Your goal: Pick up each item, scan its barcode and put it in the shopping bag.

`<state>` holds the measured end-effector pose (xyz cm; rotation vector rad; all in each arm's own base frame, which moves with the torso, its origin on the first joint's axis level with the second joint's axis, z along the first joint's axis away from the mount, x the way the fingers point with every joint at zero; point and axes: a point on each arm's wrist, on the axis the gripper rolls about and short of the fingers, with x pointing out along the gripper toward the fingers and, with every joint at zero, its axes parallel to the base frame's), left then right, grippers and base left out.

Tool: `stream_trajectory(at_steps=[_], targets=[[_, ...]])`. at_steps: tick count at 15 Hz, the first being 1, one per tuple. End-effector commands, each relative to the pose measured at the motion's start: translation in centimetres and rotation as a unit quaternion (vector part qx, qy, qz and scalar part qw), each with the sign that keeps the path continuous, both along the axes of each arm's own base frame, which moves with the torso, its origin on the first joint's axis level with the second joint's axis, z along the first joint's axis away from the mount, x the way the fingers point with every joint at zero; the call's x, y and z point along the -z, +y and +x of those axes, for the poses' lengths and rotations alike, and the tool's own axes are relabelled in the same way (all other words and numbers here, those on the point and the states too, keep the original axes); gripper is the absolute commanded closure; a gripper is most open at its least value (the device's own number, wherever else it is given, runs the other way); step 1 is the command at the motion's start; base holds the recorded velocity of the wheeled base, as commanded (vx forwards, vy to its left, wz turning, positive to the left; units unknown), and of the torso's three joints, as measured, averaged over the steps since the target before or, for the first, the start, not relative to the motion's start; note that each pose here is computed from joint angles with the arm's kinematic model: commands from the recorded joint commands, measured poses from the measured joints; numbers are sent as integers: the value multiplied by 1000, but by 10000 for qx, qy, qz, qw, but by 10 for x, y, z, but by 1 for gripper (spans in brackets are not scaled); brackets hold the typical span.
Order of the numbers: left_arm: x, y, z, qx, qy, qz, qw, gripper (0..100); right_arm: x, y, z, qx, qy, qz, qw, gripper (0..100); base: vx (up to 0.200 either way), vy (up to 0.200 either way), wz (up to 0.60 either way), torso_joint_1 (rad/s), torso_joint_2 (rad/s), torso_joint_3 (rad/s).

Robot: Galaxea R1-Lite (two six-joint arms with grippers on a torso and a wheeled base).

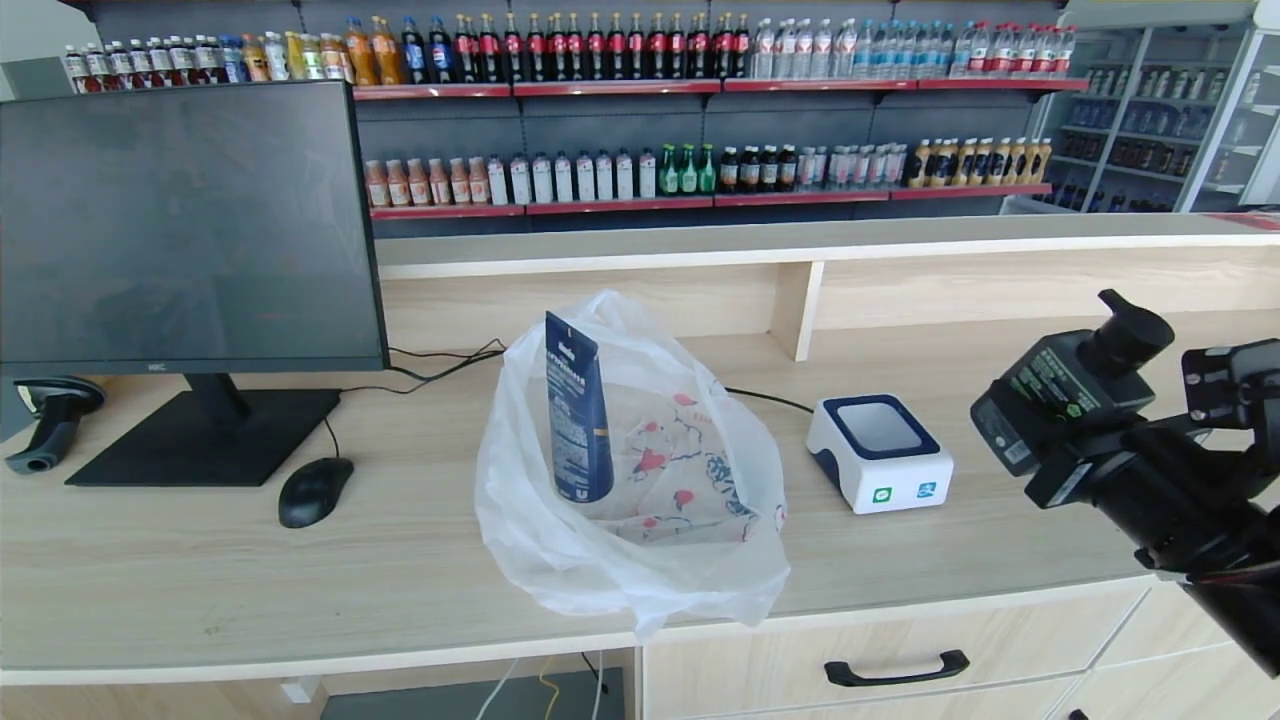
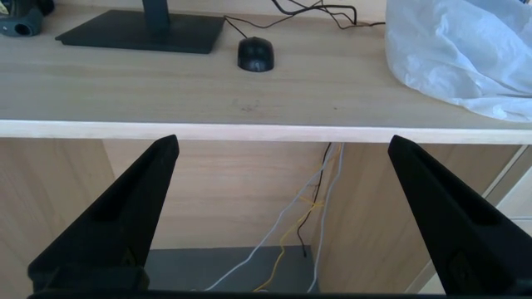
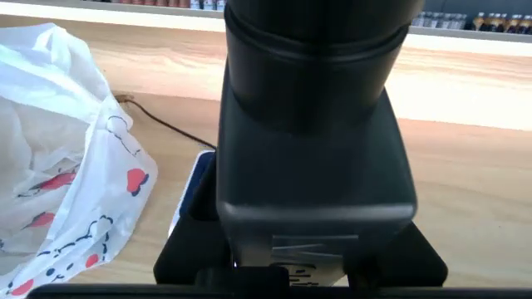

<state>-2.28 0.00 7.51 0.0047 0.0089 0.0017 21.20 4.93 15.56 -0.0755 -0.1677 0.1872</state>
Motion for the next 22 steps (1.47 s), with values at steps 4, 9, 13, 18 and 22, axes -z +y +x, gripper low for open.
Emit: stream_trajectory(at_steps=[4, 9, 13, 18, 22], targets=[[0, 0, 0, 1, 1, -8, 10000, 0, 11, 47, -13, -195, 294, 84, 9993, 100, -200, 0, 0, 6, 2, 0], [0, 0, 0, 1, 1, -8, 10000, 0, 13, 48, -26, -323, 342, 51, 9989, 100, 0, 0, 0, 0, 0, 0], [0, 0, 0, 1, 1, -16, 10000, 0, 10, 50, -27, -377, 286, 70, 9989, 100, 0, 150, 0, 9, 3, -2], [0, 0, 0, 0, 1, -39, 10000, 0, 14, 53, -30, -476, 385, 31, 9981, 100, 0, 200, 0, 4, 3, 0], [0, 0, 0, 0, 1, -39, 10000, 0, 13, 53, -30, -492, 364, 101, 9981, 100, 0, 100, 0, 1, 2, 2]])
